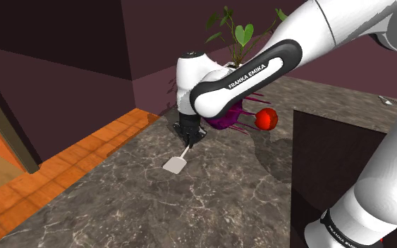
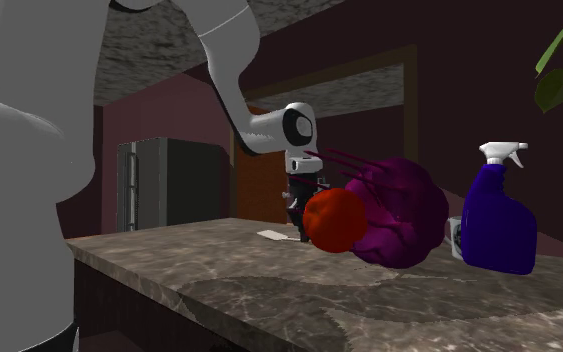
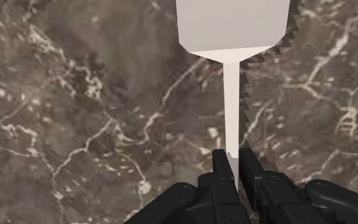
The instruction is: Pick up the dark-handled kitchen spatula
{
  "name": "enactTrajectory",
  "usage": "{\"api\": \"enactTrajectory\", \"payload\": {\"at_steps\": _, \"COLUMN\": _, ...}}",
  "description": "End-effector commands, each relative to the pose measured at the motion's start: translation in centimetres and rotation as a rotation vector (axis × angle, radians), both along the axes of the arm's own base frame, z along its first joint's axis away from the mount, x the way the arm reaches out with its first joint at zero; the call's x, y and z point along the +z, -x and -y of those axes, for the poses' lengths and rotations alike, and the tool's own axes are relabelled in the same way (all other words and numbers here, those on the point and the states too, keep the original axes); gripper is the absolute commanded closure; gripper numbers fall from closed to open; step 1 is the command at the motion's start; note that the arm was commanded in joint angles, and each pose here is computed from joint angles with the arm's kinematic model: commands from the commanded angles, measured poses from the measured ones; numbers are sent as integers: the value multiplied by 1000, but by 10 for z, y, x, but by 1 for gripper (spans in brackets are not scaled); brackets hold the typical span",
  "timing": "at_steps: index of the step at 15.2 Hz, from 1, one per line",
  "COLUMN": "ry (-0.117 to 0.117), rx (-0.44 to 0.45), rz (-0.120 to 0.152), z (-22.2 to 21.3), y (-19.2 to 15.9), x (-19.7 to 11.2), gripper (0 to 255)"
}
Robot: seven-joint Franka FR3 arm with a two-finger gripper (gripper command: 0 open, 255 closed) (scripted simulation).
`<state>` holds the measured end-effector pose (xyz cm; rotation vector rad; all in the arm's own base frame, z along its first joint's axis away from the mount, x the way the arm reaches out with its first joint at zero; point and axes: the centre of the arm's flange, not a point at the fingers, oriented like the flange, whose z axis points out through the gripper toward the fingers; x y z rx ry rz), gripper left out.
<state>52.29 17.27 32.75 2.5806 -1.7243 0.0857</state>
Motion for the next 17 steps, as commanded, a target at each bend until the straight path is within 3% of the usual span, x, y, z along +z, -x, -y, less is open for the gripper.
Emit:
{"api": "enactTrajectory", "payload": {"at_steps": 1, "ry": 0, "rx": 0, "rz": 0, "z": 0, "y": 0, "x": 0, "gripper": 255}}
{"api": "enactTrajectory", "payload": {"at_steps": 6, "ry": 0, "rx": 0, "rz": 0, "z": 1, "y": 0, "x": -1, "gripper": 255}}
{"api": "enactTrajectory", "payload": {"at_steps": 17, "ry": 0, "rx": 0, "rz": 0, "z": 1, "y": 0, "x": 57, "gripper": 255}}
